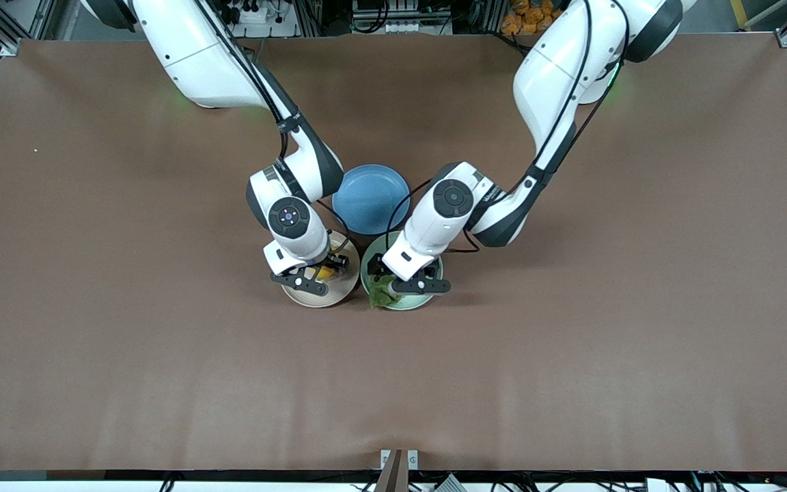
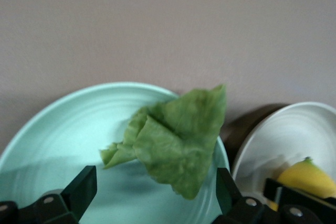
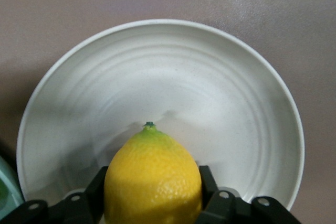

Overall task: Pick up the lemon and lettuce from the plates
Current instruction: 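Lower both grippers and close them on the lemon and lettuce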

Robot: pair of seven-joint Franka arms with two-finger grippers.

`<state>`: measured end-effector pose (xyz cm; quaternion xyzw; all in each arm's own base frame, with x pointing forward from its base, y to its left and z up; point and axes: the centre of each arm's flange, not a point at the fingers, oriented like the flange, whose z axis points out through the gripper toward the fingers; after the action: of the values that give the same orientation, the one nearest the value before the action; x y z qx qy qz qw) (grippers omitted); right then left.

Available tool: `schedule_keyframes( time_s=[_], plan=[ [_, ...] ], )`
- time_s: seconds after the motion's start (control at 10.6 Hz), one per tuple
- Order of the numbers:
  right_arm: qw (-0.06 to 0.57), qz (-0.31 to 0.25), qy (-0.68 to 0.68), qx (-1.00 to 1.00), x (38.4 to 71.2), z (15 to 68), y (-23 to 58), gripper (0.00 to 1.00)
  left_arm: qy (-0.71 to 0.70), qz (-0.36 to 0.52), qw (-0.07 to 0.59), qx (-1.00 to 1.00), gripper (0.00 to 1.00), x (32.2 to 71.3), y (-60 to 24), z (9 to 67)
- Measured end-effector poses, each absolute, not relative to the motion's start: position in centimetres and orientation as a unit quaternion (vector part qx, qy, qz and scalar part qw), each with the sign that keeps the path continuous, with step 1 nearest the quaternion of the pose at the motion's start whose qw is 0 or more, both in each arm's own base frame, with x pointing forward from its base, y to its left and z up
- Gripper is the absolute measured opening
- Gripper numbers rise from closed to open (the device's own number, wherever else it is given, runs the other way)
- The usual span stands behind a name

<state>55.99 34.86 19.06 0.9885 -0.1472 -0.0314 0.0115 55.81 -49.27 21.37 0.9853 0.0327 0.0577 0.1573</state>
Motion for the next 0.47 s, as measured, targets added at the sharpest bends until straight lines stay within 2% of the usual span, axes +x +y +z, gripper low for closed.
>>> schedule_keyframes(
  time_s=[0.09,0.47],
  plan=[
    [0.011,-0.030,-0.147,0.989,56.0,19.1,34.8,0.68,0.031,0.053,0.155,0.986,1.00,55.4,-49.5,20.3],
    [0.012,-0.029,-0.146,0.989,56.2,19.2,34.6,0.68,0.035,0.068,0.164,0.984,1.00,55.7,-49.4,19.1]
  ],
)
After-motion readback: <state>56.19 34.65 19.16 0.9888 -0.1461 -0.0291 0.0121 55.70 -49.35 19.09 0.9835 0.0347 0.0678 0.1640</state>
